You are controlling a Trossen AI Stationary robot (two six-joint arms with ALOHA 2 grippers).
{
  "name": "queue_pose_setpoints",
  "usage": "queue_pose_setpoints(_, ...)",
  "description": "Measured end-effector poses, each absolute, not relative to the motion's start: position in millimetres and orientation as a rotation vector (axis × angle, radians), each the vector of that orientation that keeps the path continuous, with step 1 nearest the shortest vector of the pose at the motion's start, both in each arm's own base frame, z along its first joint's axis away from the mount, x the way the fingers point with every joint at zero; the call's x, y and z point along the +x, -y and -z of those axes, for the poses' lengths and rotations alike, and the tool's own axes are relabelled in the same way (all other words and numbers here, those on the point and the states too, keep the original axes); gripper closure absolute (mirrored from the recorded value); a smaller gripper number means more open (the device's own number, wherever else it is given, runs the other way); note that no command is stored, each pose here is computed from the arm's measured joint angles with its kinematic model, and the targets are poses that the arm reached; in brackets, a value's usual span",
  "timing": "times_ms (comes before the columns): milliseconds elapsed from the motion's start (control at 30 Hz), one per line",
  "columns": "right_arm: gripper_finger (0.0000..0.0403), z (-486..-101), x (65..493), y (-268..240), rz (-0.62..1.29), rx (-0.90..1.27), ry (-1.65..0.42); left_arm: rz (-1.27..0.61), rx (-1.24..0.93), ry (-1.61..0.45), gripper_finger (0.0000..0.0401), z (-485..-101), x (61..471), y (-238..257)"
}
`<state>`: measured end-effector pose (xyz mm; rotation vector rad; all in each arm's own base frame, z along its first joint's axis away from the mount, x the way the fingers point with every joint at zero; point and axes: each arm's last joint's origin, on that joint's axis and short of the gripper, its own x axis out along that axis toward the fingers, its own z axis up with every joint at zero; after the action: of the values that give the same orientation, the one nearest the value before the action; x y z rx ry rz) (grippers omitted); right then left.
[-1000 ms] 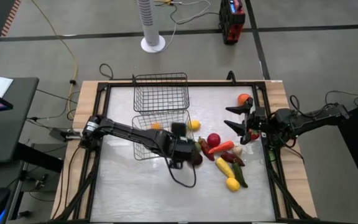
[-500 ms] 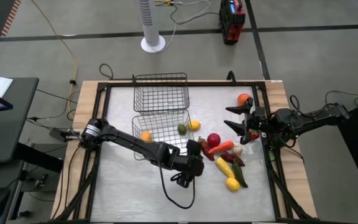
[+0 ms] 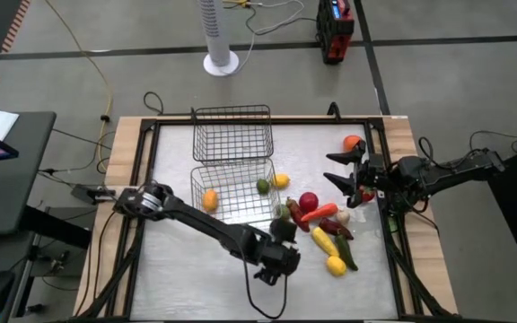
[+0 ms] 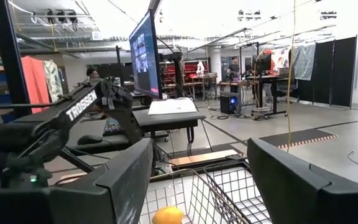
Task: Sort produce into baskets
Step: Put the red apple into the brown wire basket
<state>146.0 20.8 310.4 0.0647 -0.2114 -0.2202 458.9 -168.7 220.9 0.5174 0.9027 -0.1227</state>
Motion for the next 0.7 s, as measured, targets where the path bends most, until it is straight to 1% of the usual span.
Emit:
queue_pose_setpoints(167, 0.0111, -310, 146, -21, 0.220, 0.064, 0.208, 0.104, 0.611, -1.001, 0.0108, -213, 474, 170)
queue_pose_setpoints(367, 0.0111, -309, 146, -21, 0.220, 0.060, 0.199, 0.111, 0.646, -1.096, 0.0108, -204, 490, 163)
queue_pose_setpoints(700, 0.0111, -309, 146, -21, 0.220, 0.059, 0.198, 0.100, 0.718, -1.207, 0.0108, -192, 490, 147)
